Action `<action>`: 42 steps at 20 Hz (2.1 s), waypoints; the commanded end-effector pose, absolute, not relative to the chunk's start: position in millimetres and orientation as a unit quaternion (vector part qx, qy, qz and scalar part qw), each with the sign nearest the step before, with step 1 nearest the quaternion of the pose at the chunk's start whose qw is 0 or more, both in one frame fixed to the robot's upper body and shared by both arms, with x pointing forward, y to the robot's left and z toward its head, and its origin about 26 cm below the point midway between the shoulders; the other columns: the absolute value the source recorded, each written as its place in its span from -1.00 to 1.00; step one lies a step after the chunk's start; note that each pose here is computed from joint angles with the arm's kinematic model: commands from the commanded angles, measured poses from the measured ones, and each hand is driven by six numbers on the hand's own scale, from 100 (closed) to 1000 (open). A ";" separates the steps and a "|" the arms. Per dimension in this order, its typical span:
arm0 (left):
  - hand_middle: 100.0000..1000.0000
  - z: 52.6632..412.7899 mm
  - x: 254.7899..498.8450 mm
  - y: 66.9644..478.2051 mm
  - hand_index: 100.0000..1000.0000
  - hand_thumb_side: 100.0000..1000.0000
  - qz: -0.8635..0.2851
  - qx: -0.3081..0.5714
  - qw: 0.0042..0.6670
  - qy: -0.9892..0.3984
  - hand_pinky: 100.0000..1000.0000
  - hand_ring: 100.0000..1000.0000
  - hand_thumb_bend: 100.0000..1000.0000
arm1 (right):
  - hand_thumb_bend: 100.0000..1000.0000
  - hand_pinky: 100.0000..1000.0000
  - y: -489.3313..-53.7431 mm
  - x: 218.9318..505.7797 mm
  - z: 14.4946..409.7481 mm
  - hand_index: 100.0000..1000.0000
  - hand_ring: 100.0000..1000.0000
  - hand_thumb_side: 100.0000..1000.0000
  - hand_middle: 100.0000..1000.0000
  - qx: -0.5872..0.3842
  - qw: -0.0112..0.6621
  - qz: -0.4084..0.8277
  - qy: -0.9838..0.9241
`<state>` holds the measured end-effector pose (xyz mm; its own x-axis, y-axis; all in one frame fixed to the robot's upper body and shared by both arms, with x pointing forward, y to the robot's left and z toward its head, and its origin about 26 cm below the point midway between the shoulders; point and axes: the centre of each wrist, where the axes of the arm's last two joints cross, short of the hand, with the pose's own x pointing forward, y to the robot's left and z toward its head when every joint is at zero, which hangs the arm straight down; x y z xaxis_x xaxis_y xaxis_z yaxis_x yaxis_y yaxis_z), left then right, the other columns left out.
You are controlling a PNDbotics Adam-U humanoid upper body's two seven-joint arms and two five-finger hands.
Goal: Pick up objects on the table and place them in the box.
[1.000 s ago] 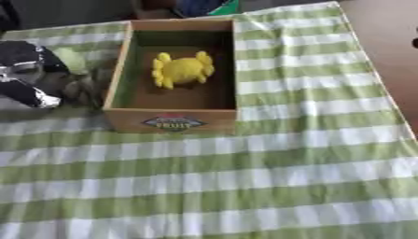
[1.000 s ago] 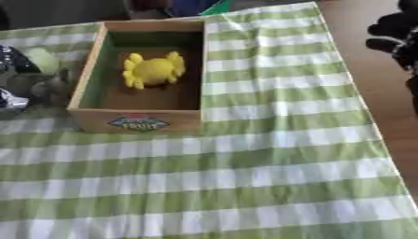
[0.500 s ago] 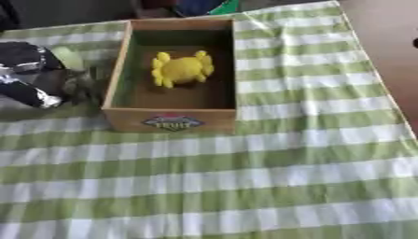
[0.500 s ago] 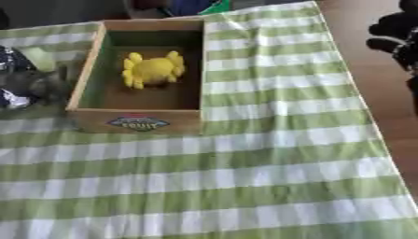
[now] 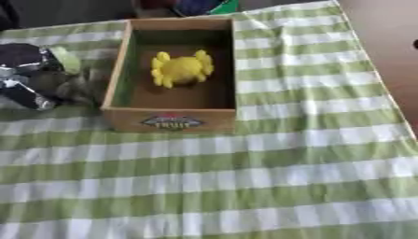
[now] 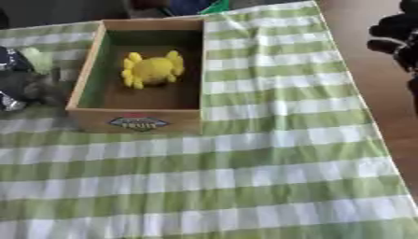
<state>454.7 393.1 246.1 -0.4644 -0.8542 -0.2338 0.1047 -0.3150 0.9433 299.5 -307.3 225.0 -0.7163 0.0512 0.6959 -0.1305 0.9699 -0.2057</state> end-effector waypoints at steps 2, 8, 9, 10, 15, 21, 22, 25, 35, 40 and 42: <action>-0.27 257.6 451.4 399.7 -0.12 -0.68 -0.749 0.359 0.324 -0.452 -0.33 -0.10 -1.00 | -1.00 0.51 -307.8 296.1 232.3 0.61 0.50 1.00 0.29 0.016 0.365 0.126 -0.922; -0.33 267.0 449.1 399.2 -0.34 -0.68 -0.731 0.365 0.332 -0.471 -0.37 -0.13 -1.00 | -1.00 0.51 -307.8 296.0 231.7 0.61 0.49 1.00 0.28 0.017 0.366 0.124 -0.922; -0.34 268.7 448.8 398.7 -0.36 -0.68 -0.729 0.366 0.332 -0.474 -0.38 -0.13 -1.00 | -1.00 0.51 -307.8 296.0 231.7 0.61 0.49 1.00 0.28 0.017 0.366 0.124 -0.922; -0.34 271.1 448.4 398.2 -0.37 -0.68 -0.726 0.367 0.331 -0.478 -0.38 -0.13 -1.00 | -1.00 0.51 -307.8 296.0 231.5 0.61 0.49 1.00 0.28 0.017 0.367 0.123 -0.922; -0.35 280.0 445.6 399.2 -0.38 -0.68 -0.717 0.373 0.330 -0.487 -0.39 -0.14 -1.00 | -1.00 0.51 -307.6 295.9 230.7 0.61 0.49 1.00 0.28 0.019 0.369 0.122 -0.921; -0.35 292.2 442.9 398.4 -0.41 -0.68 -0.710 0.383 0.322 -0.496 -0.39 -0.14 -1.00 | -1.00 0.50 -307.7 295.8 230.0 0.61 0.49 1.00 0.28 0.019 0.371 0.120 -0.921; -0.35 295.0 442.4 398.2 -0.41 -0.68 -0.709 0.385 0.320 -0.497 -0.39 -0.14 -1.00 | -1.00 0.50 -307.7 295.8 230.0 0.61 0.49 1.00 0.28 0.020 0.371 0.119 -0.921; -0.35 302.3 441.5 396.4 -0.42 -0.60 -0.706 0.393 0.312 -0.500 -0.39 -0.14 -1.00 | -1.00 0.50 -307.4 295.8 230.0 0.61 0.49 1.00 0.28 0.021 0.371 0.118 -0.921; -0.39 329.6 442.3 370.0 -0.44 -0.68 -0.675 0.393 0.284 -0.556 -0.38 -0.14 -1.00 | -1.00 0.50 -305.3 296.7 231.3 0.61 0.49 1.00 0.28 0.028 0.367 0.114 -0.923; -0.41 342.3 442.4 344.1 -0.44 -0.67 -0.645 0.394 0.257 -0.602 -0.38 -0.15 -1.00 | -1.00 0.50 -300.2 298.8 236.3 0.61 0.49 1.00 0.28 0.043 0.357 0.113 -0.926; -0.40 348.9 441.7 331.3 -0.44 -0.66 -0.630 0.398 0.242 -0.621 -0.38 -0.15 -1.00 | -1.00 0.50 -297.9 299.6 238.2 0.61 0.49 1.00 0.28 0.051 0.353 0.112 -0.928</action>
